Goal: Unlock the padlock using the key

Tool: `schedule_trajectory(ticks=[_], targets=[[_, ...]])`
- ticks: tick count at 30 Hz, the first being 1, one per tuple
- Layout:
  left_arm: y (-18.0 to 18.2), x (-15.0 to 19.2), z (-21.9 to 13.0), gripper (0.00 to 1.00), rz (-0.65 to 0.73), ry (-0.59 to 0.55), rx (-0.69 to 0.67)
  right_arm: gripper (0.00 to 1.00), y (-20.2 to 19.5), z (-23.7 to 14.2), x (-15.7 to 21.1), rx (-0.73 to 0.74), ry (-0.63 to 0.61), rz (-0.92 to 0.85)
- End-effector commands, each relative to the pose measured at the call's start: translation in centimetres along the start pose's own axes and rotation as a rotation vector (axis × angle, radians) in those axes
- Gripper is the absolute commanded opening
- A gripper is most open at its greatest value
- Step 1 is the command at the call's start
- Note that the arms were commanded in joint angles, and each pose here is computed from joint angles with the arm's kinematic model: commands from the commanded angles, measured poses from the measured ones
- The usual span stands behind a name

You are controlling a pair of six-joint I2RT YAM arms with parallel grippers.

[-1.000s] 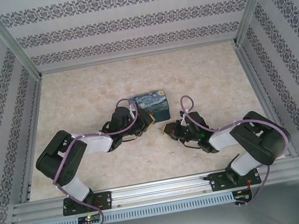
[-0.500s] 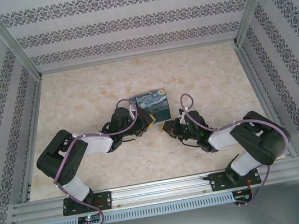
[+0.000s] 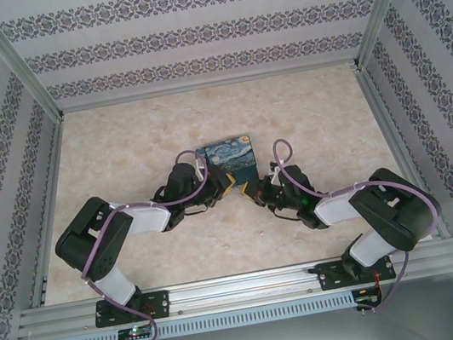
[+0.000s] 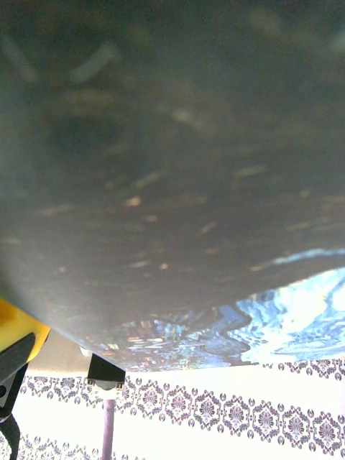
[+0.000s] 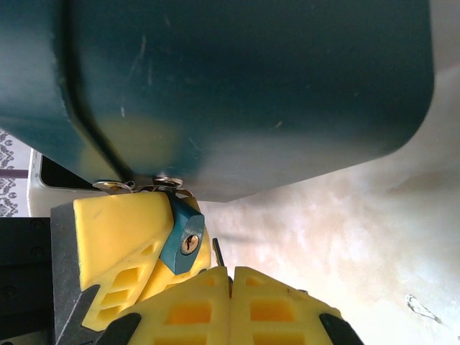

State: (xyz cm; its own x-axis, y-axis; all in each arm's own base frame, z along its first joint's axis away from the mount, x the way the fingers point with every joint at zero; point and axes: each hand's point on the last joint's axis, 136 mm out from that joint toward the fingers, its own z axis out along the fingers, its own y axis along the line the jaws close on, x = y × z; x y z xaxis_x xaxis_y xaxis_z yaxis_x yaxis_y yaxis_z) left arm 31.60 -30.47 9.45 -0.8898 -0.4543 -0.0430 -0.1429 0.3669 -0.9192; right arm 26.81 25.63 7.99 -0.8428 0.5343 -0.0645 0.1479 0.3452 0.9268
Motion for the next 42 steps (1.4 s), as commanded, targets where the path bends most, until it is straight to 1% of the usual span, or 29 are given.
schedule_trajectory(ticks=[1,13,14,15,29,35,42], targets=[[-1.1,-0.4,-0.2,0.0,0.007,0.0,0.049,0.0,1.3,0.1,-0.9,-0.034,-0.025,-0.011],[-0.9,-0.3,0.0,0.0,0.007,0.003,0.04,0.0,1.4,-0.1,-1.1,-0.04,-0.023,-0.009],[-0.9,-0.3,-0.1,0.0,0.007,0.002,0.041,0.0,2.5,0.2,-1.4,-0.062,-0.029,-0.018],[-1.0,-0.4,0.0,0.0,0.009,0.001,0.042,0.0,2.7,0.3,-1.5,-0.066,-0.028,-0.019],[-0.6,-0.3,0.0,0.0,0.011,0.004,0.029,0.0,3.4,0.4,-1.5,-0.08,-0.026,-0.025],[-0.3,-0.5,0.0,0.0,0.007,-0.007,0.018,0.0,2.9,0.2,-1.5,-0.061,-0.024,-0.024],[-0.6,-0.6,0.0,0.0,0.008,-0.009,0.023,0.0,0.9,0.1,-1.3,-0.008,-0.028,-0.004]])
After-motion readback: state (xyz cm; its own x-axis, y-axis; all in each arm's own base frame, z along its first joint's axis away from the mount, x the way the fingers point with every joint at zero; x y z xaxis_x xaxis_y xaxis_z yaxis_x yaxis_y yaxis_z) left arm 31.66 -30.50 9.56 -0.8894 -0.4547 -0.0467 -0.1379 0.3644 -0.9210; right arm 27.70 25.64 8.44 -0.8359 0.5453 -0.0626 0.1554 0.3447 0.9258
